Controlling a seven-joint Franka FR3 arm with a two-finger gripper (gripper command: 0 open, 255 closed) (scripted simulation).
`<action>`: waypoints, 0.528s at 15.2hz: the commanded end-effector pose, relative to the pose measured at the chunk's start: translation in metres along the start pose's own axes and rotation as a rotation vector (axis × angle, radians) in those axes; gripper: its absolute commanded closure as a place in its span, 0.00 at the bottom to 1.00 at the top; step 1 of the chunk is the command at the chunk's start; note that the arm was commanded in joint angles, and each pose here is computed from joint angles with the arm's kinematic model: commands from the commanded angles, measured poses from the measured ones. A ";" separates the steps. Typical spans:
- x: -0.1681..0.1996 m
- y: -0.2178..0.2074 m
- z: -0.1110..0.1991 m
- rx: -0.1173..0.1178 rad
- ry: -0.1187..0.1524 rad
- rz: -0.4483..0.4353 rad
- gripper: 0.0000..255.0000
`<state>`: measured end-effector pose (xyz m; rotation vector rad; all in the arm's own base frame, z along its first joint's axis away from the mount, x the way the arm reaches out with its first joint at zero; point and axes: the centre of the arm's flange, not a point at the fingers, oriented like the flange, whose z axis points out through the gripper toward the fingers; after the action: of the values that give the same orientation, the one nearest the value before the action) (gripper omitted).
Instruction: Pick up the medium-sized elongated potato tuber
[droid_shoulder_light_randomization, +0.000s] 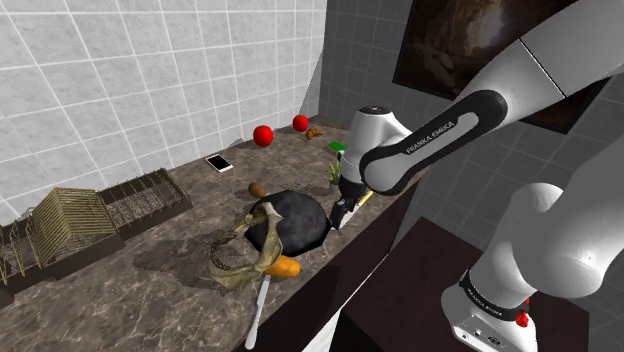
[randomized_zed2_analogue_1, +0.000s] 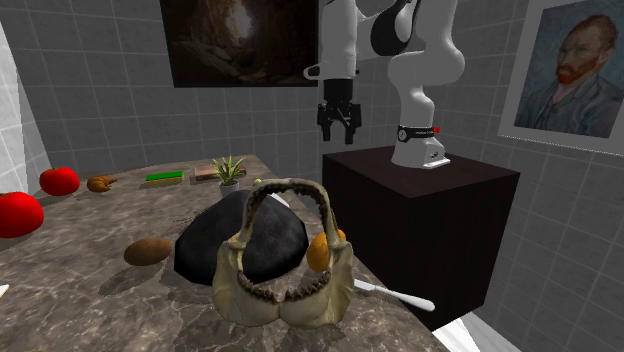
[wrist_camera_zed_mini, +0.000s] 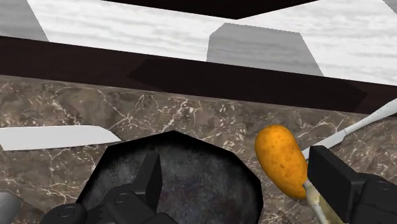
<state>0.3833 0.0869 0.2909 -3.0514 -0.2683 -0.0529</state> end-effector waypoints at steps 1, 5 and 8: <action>0.009 -0.009 0.023 0.009 0.018 -0.022 0.00; 0.026 -0.029 0.066 0.029 0.048 -0.067 0.00; 0.039 -0.044 0.098 0.043 0.071 -0.100 0.00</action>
<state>0.4124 0.1400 0.2076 -2.9912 -0.3963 -0.1440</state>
